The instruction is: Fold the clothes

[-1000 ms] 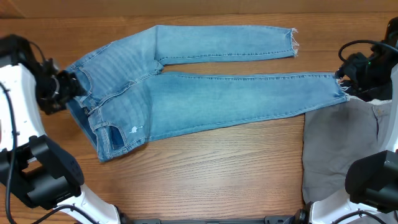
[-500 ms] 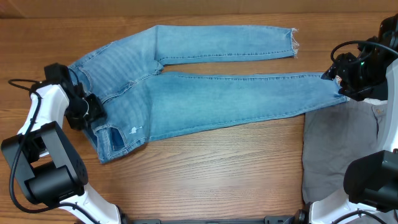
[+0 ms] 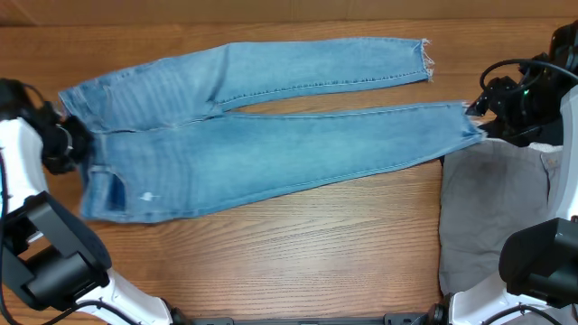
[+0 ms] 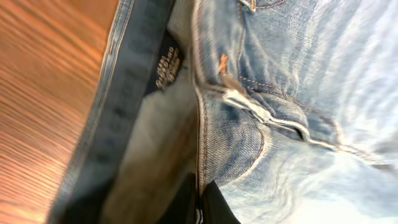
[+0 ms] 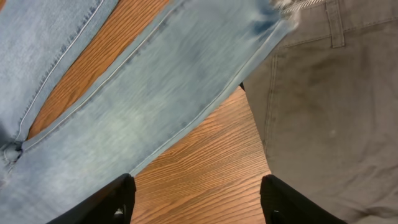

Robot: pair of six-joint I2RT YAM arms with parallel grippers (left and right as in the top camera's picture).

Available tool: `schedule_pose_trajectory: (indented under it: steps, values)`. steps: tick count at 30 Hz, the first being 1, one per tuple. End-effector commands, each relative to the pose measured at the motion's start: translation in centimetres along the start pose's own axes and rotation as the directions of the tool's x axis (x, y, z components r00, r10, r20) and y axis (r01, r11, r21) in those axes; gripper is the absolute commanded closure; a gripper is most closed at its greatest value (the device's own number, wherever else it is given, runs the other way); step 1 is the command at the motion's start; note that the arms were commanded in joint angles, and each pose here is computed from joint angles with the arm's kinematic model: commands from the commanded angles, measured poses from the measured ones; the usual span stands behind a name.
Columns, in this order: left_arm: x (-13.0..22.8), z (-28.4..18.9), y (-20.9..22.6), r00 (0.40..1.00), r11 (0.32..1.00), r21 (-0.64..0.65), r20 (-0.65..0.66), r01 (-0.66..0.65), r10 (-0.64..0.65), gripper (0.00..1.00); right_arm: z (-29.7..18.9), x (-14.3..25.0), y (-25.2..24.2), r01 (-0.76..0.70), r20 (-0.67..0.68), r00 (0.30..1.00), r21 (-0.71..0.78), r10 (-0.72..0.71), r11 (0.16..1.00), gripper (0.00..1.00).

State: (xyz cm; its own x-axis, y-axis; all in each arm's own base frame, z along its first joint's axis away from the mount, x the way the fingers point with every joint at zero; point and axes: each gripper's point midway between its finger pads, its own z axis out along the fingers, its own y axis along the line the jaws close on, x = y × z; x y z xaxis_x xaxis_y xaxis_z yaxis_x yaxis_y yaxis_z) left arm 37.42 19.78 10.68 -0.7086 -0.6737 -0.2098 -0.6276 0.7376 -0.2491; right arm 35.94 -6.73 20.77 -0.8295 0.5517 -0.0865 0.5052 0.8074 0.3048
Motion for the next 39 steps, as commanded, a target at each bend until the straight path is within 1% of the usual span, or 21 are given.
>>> schedule_pose_trajectory:
  steps: [1, 2, 3, 5, 6, 7, 9, 10, 11, 13, 16, 19, 22, 25, 29, 31, 32, 34, 37, 39]
  values:
    - [-0.7, -1.1, -0.8, 1.0, 0.999, 0.028, 0.021, -0.018, 0.018, 0.85, -0.3, -0.1, 0.2, 0.008, 0.007, 1.0, -0.006, -0.008, 1.0, 0.3]
    - [-0.3, -1.1, -0.4, 1.0, 1.0, 0.003, 0.008, -0.016, 0.016, 0.82, -0.3, 0.0, 0.2, 0.007, 0.005, 1.0, -0.006, -0.007, 1.0, 0.3]
    - [0.2, -1.0, 1.0, 1.0, 0.997, -0.077, -0.009, -0.011, 0.01, 0.69, -0.3, 0.1, 0.1, 0.005, -0.003, 1.0, -0.004, -0.005, 1.0, 0.27]
    - [0.5, -1.2, 2.9, 1.0, 0.983, -0.183, -0.01, 0.008, -0.01, 0.36, -0.2, 0.3, 0.1, 0.003, -0.008, 1.0, -0.002, -0.003, 1.0, 0.23]
    - [0.5, -1.2, 3.2, 1.0, 0.98, -0.197, -0.01, 0.019, -0.021, 0.32, -0.2, 0.3, 0.0, 0.002, -0.01, 1.0, -0.002, -0.002, 1.0, 0.22]
    - [0.6, -1.2, 3.0, 0.999, 0.983, -0.178, -0.012, 0.038, -0.041, 0.31, 0.1, 0.4, -0.1, 0.0, -0.018, 1.0, 0.001, 0.0, 1.0, 0.19]
    - [0.8, -1.0, 1.8, 0.999, 0.994, -0.105, -0.028, 0.036, -0.04, 0.32, 0.8, 0.8, -0.4, -0.006, -0.036, 0.999, 0.007, 0.007, 1.0, 0.18]
    - [0.8, -1.0, 1.5, 0.999, 0.995, -0.09, -0.031, 0.033, -0.036, 0.32, 0.9, 0.8, -0.4, -0.011, -0.04, 0.999, 0.008, 0.011, 1.0, 0.18]
    - [1.1, -0.9, 0.7, 0.999, 0.999, -0.048, -0.046, 0.007, -0.009, 0.32, 1.7, 1.1, -0.8, -0.025, -0.057, 0.998, 0.013, 0.025, 1.0, 0.18]
    - [2.2, -0.7, 0.0, 0.996, 0.999, -0.025, -0.089, -0.023, 0.021, 0.34, 3.3, 1.6, -1.4, -0.05, -0.082, 0.995, 0.023, 0.052, 0.998, 0.18]
    - [4.8, 0.0, -0.5, 0.984, 0.999, -0.034, -0.177, -0.041, 0.035, 0.37, 5.7, 2.3, -2.3, -0.077, -0.11, 0.991, 0.036, 0.081, 0.996, 0.18]
    - [7.6, 1.3, -0.4, 0.964, 0.996, -0.06, -0.261, -0.061, 0.043, 0.4, 8.9, 3.6, -3.6, -0.142, -0.142, 0.979, 0.056, 0.149, 0.988, 0.2]
    - [10.2, 2.9, 1.3, 0.946, 0.987, -0.139, -0.321, -0.079, 0.031, 0.4, 11.7, 4.6, -4.1, -0.176, -0.159, 0.971, 0.031, 0.179, 0.984, 0.27]
    - [12.1, 4.1, 3.7, 0.938, 0.97, -0.241, -0.343, -0.044, -0.043, 0.4, 13.6, 5.6, -4.1, -0.183, -0.184, 0.967, -0.013, 0.177, 0.983, 0.27]
    - [13.2, 4.9, 6.7, 0.941, 0.931, -0.366, -0.311, 0.013, -0.135, 0.41, 13.9, 5.9, -4.0, -0.175, -0.193, 0.967, -0.027, 0.167, 0.984, 0.28]
    - [13.2, 5.2, 8.1, 0.944, 0.907, -0.418, -0.275, 0.053, -0.182, 0.48, 13.8, 5.9, -3.9, -0.154, -0.194, 0.97, -0.035, 0.144, 0.987, 0.28]
    - [13.2, 5.5, 9.6, 0.947, 0.881, -0.464, -0.235, 0.09, -0.22, 0.59, 13.8, 6.1, -3.8, -0.138, -0.202, 0.971, -0.046, 0.126, 0.989, 0.28]
    - [13.2, 5.5, 11.1, 0.949, 0.852, -0.51, -0.195, 0.119, -0.249, 0.76, 13.8, 6.3, -3.7, -0.134, -0.21, 0.97, -0.048, 0.122, 0.99, 0.28]
    - [12.9, 5.1, 13.3, 0.939, 0.812, -0.551, -0.138, 0.192, -0.316, 0.93, 13.7, 6.4, -3.8, -0.137, -0.213, 0.969, -0.046, 0.124, 0.989, 0.28]
    - [12.6, 4.7, 14.8, 0.922, 0.79, -0.556, -0.103, 0.258, -0.374, 0.95, 13.7, 6.4, -3.8, -0.138, -0.216, 0.968, -0.045, 0.125, 0.989, 0.28]
